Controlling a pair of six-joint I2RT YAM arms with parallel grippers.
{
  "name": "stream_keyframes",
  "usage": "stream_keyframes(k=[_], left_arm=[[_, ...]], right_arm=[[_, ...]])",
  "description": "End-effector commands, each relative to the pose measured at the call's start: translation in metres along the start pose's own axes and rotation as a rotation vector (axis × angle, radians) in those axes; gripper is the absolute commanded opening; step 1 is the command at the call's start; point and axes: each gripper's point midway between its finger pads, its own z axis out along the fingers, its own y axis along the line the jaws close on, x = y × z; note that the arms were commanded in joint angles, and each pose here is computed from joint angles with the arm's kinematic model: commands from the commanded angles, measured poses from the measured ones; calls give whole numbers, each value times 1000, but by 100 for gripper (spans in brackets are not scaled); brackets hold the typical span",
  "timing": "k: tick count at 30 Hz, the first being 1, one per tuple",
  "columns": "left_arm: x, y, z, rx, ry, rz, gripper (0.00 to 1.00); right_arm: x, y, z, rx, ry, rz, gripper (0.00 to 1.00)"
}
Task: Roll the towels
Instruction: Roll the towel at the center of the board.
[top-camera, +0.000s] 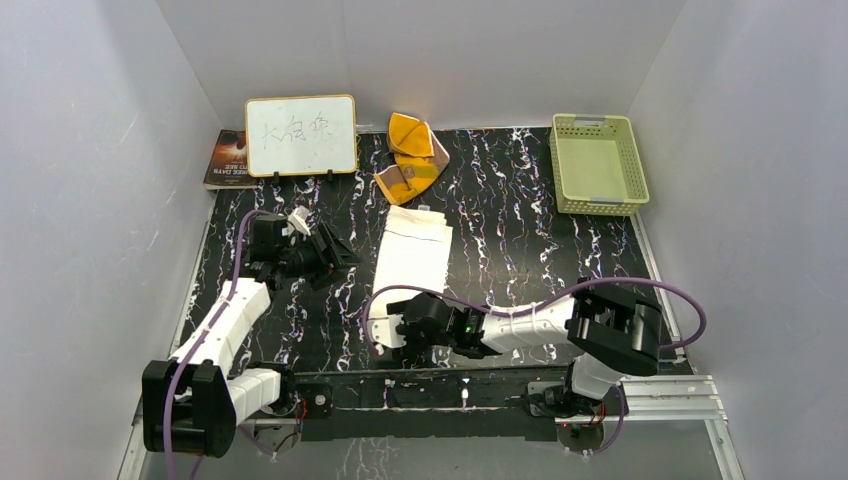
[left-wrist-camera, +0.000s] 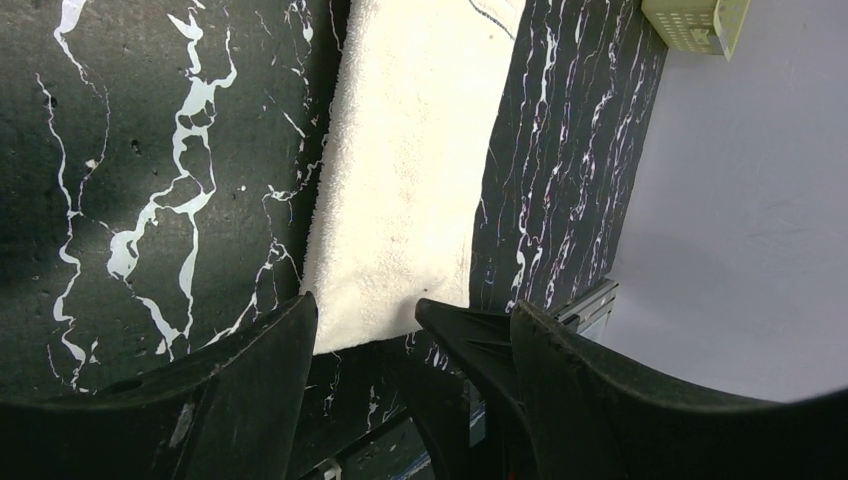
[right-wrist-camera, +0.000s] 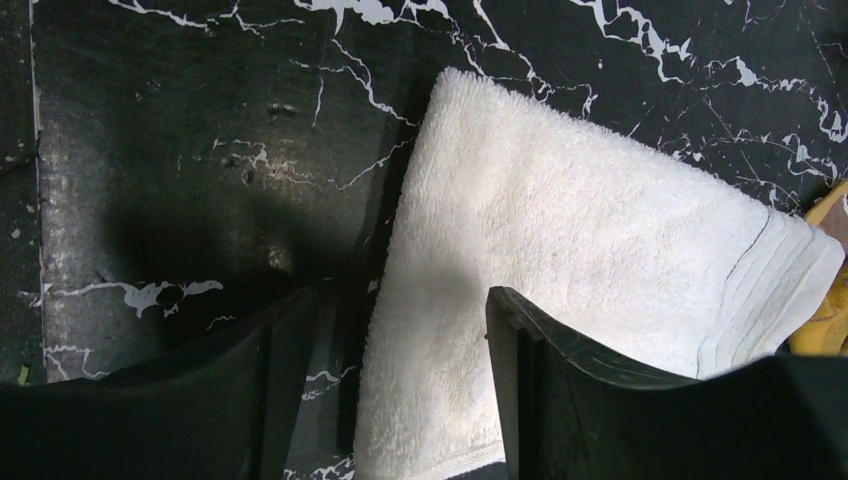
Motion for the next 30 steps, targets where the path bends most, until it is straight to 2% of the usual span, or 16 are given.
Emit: stream_keyframes(k=[1, 7, 10, 15, 20, 22, 26, 30], left_arm=[[7, -3, -8, 23, 21, 2, 69], [1, -5, -14, 25, 15, 12, 70], [0, -1, -14, 23, 17, 5, 70], [1, 3, -13, 40, 27, -12, 70], [-1, 2, -18, 34, 28, 4, 70], [-3, 0, -21, 35, 25, 21, 70], [-1, -14, -27, 100, 31, 58, 69], [8, -22, -31, 160, 54, 77, 68]], right_arm=[[-21, -15, 8, 48, -58, -34, 58], [-3, -16, 11, 56, 1, -13, 51], [5, -16, 12, 37, 47, -1, 45], [9, -18, 13, 0, 47, 71, 35], [4, -21, 11, -52, 46, 167, 16], [-8, -26, 7, -80, 31, 229, 0], [-38, -18, -4, -222, -30, 390, 0], [-62, -14, -23, -366, -151, 554, 0]])
